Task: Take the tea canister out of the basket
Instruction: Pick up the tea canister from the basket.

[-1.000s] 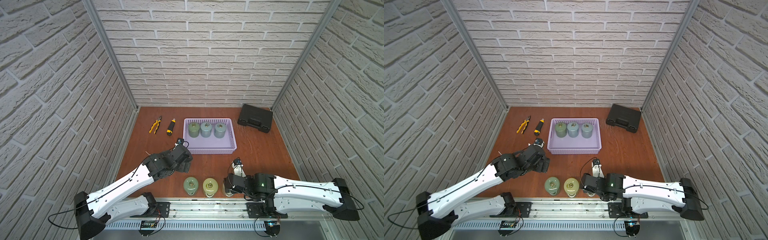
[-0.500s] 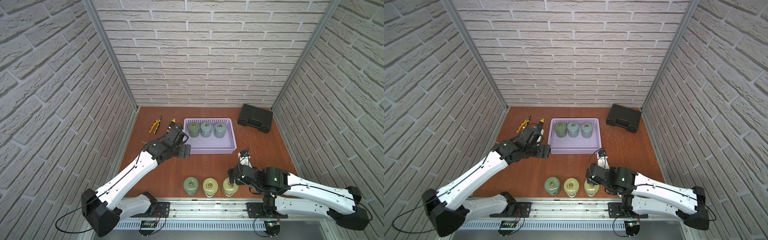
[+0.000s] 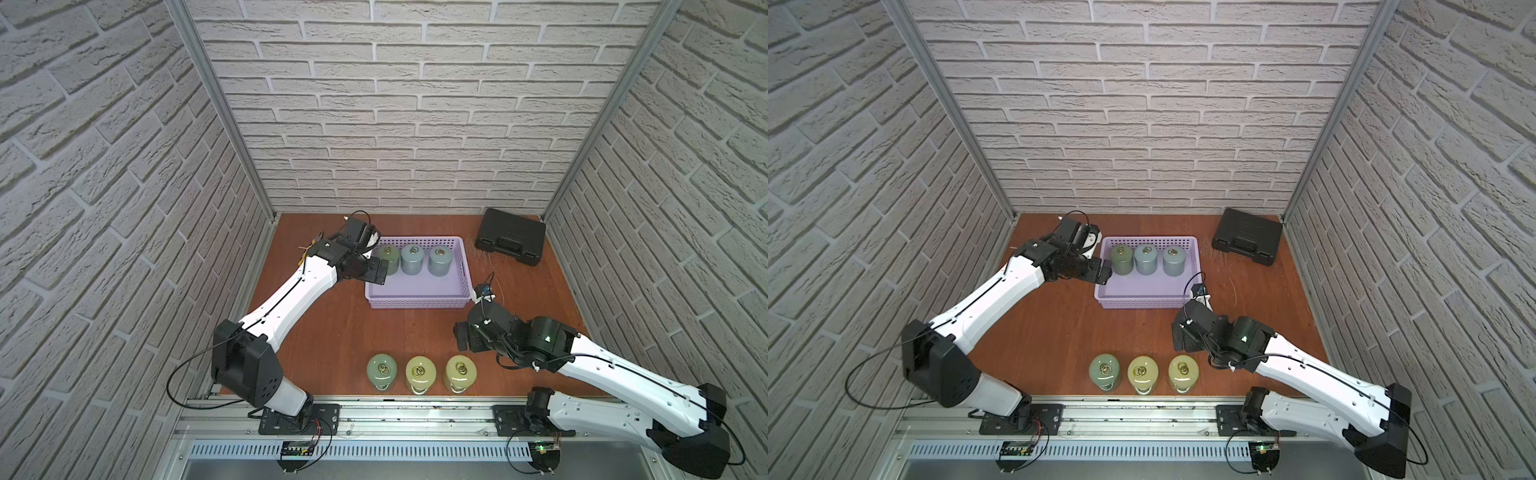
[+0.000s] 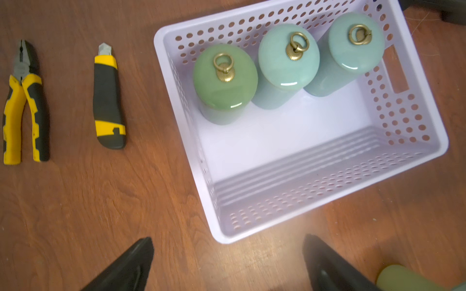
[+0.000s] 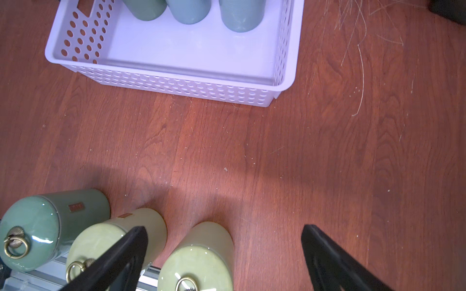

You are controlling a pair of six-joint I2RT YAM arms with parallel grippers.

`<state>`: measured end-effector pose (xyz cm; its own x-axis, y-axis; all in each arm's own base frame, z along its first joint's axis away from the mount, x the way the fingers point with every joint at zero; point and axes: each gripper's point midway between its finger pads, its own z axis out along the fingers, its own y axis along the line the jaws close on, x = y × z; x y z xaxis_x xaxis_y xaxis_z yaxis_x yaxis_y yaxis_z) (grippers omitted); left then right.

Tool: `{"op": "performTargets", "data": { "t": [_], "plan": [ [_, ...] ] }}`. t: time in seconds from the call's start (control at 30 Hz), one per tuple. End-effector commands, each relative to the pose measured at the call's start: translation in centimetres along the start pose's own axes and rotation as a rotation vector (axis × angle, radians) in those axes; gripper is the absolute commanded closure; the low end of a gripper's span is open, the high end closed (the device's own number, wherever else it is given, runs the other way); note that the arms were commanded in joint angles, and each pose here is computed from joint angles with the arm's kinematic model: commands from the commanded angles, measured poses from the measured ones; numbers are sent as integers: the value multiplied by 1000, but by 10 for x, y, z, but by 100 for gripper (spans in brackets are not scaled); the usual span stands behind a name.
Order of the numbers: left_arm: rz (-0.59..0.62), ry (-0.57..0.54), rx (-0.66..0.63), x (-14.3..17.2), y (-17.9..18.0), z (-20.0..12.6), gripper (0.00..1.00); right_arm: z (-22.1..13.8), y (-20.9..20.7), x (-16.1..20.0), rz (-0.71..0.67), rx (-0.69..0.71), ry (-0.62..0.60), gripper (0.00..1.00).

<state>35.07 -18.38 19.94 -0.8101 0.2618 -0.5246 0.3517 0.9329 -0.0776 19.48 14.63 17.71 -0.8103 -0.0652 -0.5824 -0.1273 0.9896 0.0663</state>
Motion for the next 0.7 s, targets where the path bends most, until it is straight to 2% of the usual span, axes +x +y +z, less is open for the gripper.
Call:
{"op": "performTargets", "data": {
  "t": [0.0, 0.43, 0.67],
  "plan": [
    [77, -19, 19, -22, 2, 7, 2, -4, 7, -15, -61, -31, -44, 0],
    [214, 71, 0, -53, 7, 61, 2, 4, 9, -21, -176, -11, -61, 0],
    [235, 94, -26, -63, 15, 86, 2, 9, 9, -25, -209, 15, -61, 0]
  ]
}}
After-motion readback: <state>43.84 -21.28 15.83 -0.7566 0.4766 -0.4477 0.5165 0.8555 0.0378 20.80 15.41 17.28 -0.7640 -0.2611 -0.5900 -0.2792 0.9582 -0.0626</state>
